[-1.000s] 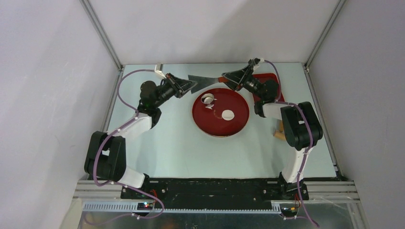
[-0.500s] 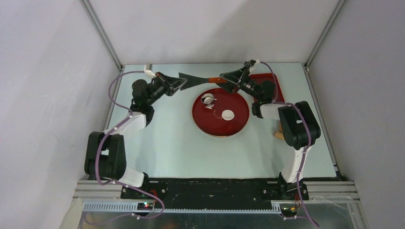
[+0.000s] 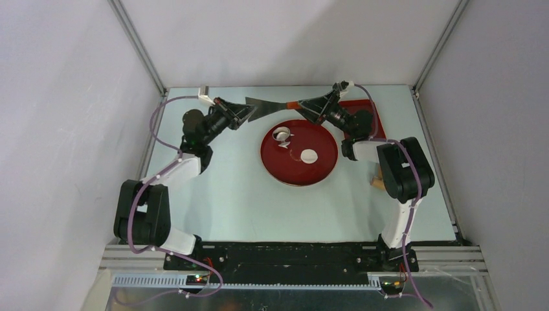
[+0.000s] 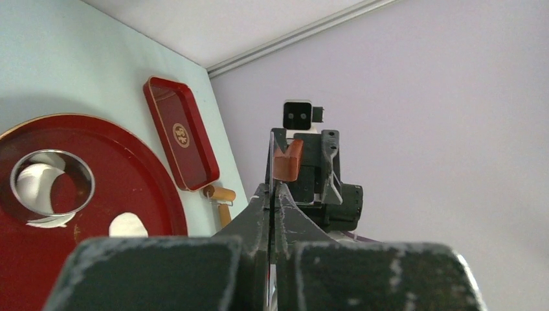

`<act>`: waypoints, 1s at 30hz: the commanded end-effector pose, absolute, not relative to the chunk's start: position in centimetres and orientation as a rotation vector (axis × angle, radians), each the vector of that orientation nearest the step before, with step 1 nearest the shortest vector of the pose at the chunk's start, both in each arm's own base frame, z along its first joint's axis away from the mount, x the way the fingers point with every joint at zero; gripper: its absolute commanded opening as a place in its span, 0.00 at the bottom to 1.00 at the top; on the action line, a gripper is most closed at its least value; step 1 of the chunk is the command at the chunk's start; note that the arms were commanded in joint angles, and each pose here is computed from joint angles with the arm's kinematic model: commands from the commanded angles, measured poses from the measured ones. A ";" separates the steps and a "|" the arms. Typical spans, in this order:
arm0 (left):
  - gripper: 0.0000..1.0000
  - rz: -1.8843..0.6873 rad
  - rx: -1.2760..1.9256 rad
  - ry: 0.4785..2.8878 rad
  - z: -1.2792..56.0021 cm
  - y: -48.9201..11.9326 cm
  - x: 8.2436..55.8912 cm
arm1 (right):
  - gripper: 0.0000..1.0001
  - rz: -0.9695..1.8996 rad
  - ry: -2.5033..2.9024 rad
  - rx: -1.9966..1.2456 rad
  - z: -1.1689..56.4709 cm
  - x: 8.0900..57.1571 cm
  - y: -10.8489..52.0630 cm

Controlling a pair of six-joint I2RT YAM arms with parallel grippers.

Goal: Roll out the dumpling wrappers from the dough

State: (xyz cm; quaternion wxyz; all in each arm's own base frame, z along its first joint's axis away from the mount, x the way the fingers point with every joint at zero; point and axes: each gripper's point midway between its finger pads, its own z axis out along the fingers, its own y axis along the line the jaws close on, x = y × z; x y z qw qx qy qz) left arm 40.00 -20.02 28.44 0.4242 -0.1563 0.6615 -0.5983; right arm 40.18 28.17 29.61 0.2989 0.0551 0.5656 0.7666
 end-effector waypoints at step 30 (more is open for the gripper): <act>1.00 -1.474 -0.294 1.638 30.1 -19.5 40.5 | 0.00 1.749 1.721 -0.068 29.6 43.0 22.9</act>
